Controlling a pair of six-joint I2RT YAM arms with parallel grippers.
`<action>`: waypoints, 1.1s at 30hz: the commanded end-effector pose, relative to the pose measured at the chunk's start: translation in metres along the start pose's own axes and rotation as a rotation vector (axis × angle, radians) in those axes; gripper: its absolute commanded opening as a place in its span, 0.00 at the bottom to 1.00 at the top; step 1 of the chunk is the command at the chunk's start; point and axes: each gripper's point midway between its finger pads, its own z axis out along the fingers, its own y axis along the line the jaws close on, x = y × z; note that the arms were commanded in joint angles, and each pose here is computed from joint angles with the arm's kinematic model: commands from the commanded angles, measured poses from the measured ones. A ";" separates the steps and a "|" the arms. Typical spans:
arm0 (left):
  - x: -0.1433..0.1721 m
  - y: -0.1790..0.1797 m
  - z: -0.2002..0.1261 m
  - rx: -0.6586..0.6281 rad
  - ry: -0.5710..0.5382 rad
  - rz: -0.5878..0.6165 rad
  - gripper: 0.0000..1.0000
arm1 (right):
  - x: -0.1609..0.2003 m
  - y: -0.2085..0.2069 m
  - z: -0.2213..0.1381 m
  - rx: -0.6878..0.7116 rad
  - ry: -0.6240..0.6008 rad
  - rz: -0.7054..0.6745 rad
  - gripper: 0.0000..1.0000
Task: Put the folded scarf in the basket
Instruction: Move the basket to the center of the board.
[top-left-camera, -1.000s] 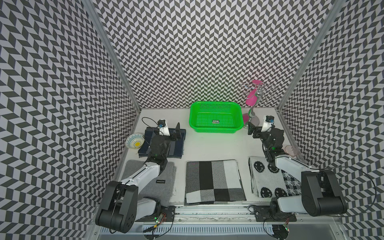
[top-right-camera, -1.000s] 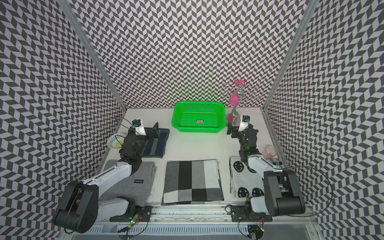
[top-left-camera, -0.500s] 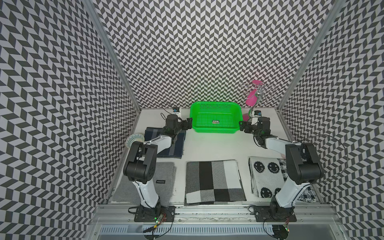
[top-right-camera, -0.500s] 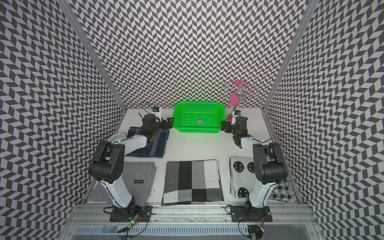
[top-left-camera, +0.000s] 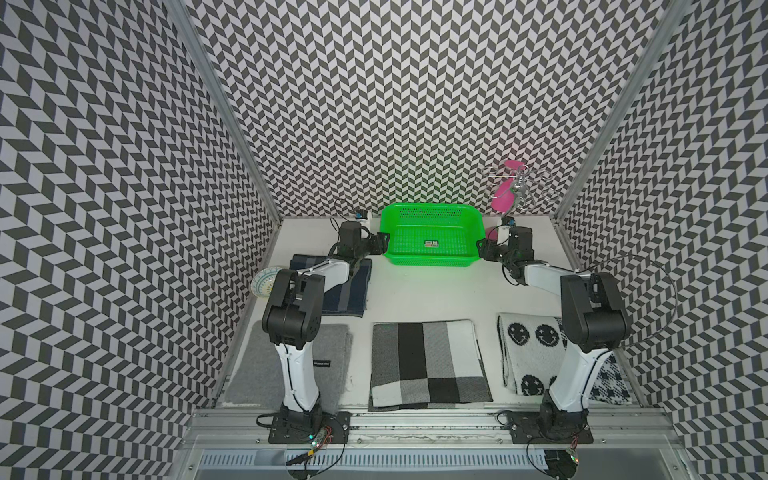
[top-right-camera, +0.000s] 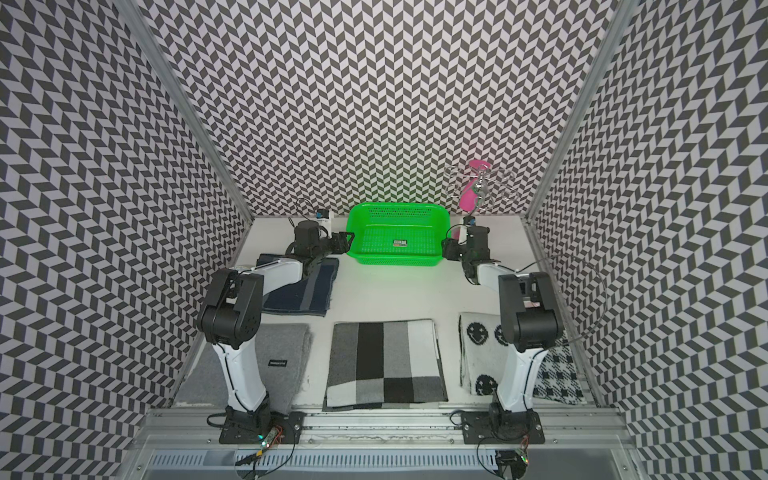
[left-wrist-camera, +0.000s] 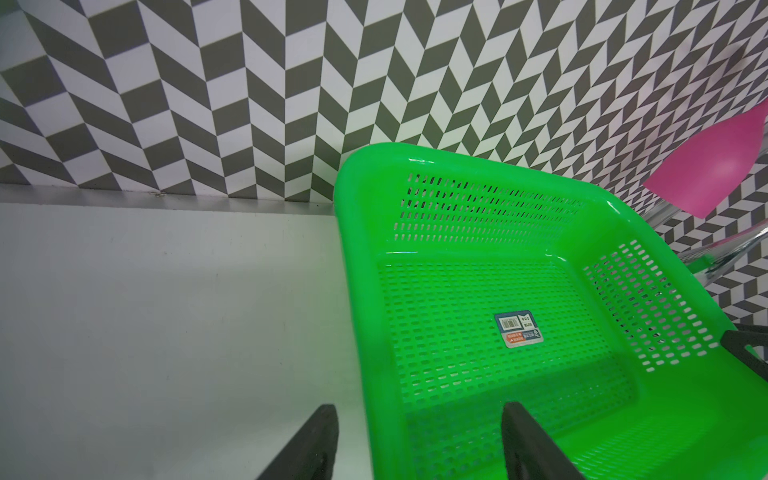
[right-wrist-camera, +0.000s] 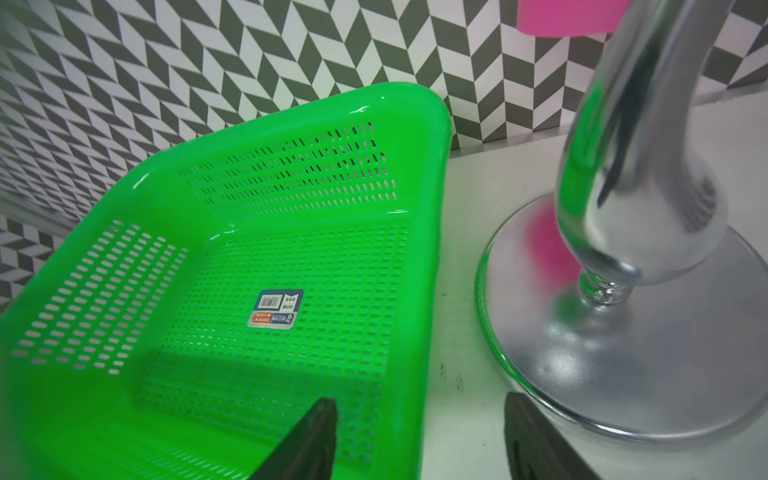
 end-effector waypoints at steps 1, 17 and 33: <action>0.012 -0.007 0.005 0.026 0.060 -0.015 0.64 | -0.004 0.006 0.002 -0.036 -0.008 -0.011 0.60; 0.029 -0.012 -0.004 0.033 0.178 -0.018 0.43 | 0.012 0.029 -0.014 -0.110 0.032 0.008 0.40; 0.047 -0.031 -0.057 0.064 0.240 -0.053 0.30 | 0.027 0.058 -0.067 -0.138 0.070 0.028 0.36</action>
